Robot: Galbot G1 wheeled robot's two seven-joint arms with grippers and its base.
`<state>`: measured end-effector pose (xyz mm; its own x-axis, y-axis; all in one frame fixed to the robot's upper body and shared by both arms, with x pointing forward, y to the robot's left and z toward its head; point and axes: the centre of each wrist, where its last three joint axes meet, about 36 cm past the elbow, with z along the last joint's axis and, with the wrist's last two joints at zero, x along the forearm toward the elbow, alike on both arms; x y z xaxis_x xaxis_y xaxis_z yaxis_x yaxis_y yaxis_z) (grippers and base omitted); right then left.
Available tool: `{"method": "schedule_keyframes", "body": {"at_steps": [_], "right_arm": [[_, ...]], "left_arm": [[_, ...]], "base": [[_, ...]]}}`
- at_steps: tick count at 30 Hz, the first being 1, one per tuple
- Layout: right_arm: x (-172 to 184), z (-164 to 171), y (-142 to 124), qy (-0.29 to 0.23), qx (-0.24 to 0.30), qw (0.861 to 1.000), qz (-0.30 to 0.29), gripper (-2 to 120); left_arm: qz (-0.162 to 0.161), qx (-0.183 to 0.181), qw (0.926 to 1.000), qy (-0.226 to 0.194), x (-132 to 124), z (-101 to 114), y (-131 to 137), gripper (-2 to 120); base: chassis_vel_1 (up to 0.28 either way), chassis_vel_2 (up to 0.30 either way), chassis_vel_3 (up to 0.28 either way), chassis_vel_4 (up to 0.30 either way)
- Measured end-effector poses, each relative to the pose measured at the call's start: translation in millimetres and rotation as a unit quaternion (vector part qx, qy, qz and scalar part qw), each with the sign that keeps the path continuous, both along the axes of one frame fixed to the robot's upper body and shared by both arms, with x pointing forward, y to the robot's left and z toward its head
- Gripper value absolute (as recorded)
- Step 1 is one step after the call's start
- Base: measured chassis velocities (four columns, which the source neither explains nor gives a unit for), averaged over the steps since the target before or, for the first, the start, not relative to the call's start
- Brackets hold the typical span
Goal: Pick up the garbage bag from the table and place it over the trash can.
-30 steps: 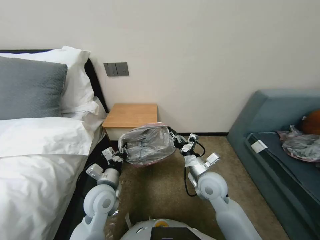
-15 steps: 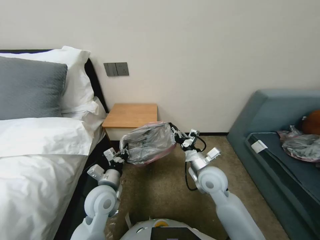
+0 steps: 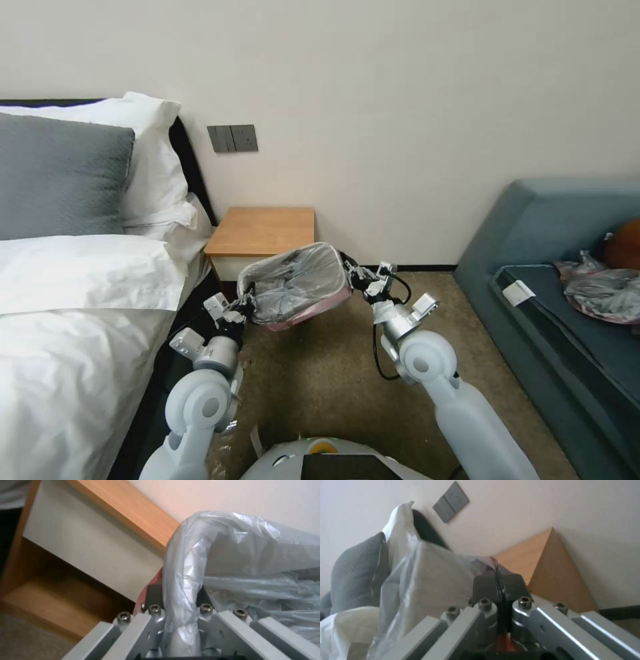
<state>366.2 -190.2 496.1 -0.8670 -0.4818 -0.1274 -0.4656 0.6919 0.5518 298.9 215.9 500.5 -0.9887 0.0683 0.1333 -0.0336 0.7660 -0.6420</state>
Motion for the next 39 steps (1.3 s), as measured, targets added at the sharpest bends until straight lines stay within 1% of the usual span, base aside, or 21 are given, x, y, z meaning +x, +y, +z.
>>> {"method": "schedule_keyframes", "body": {"at_steps": [5,10,14,17,23,26,28,29,30,31,32,33,34,36,37,38,39], "right_arm": [[1,-8,2,-0.021,-0.010,1.000,-0.013,0],[10,-10,1,-0.034,-0.016,0.999,-0.015,0],[14,-13,0,-0.047,-0.031,0.998,-0.016,0],[12,-22,-2,-0.064,-0.058,0.996,-0.018,0],[11,-33,-4,-0.072,-0.078,0.994,-0.026,0],[17,-31,-6,-0.076,-0.082,0.993,-0.032,0],[18,-26,-7,-0.074,-0.084,0.993,-0.039,0],[17,-22,-6,-0.070,-0.083,0.993,-0.040,3],[17,-22,-6,-0.070,-0.083,0.993,-0.040,3],[15,-20,-6,-0.067,-0.080,0.994,-0.039,7],[9,-19,-7,-0.060,-0.077,0.994,-0.038,15],[7,-19,-7,-0.058,-0.077,0.995,-0.038,18],[7,-19,-7,-0.058,-0.077,0.995,-0.038,18],[-3,-19,-11,-0.049,-0.077,0.995,-0.039,28],[-6,-19,-13,-0.045,-0.076,0.995,-0.040,32],[-9,-18,-15,-0.042,-0.073,0.996,-0.041,38],[-9,-18,-15,-0.042,-0.073,0.996,-0.041,38]], "left_arm": [[-0.014,-0.024,0.9996,0.005,-2,5,0,3],[-0.020,-0.030,0.9993,0.007,-6,7,0,3],[-0.022,-0.043,0.9988,0.006,-8,12,2,3],[-0.021,-0.056,0.9982,0.006,-9,16,4,3],[-0.021,-0.059,0.9980,0.007,-10,17,4,3],[-0.024,-0.059,0.9979,0.007,-11,17,3,3],[-0.024,-0.053,0.9983,0.006,-12,17,2,3],[-0.023,-0.046,0.9986,0.005,-11,16,2,3],[-0.023,-0.046,0.9986,0.005,-11,16,2,3],[-0.023,-0.040,0.9989,0.004,-11,14,2,3],[-0.019,-0.025,0.9995,0.001,-10,11,2,3],[-0.017,-0.020,0.9996,0.001,-9,10,2,3],[-0.017,-0.020,0.9996,0.001,-9,10,2,3],[-0.011,-0.004,0.9999,-0.002,-7,6,3,3],[-0.008,-0.001,1.0000,-0.002,-6,4,3,3],[-0.005,0.001,1.0000,-0.002,-4,3,4,3],[-0.005,0.001,1.0000,-0.002,-4,3,4,3]], "base": [[0.000,0.000,0.000,0.000],[0.000,0.000,0.000,0.000],[0.000,0.000,0.000,0.000],[0.000,0.000,0.000,0.000],[0.000,0.000,0.000,0.000],[0.000,0.000,0.000,0.000],[0.000,0.000,0.000,0.000],[0.000,0.000,0.000,0.000],[0.000,0.000,0.000,0.000],[0.000,0.000,0.000,0.000],[0.000,0.000,0.000,0.000],[0.000,0.000,0.000,0.000],[0.000,0.000,0.000,0.000],[0.000,0.000,0.000,0.000],[0.000,0.000,0.000,0.000],[0.000,0.000,0.000,0.000],[0.000,0.000,0.000,0.000]]}}
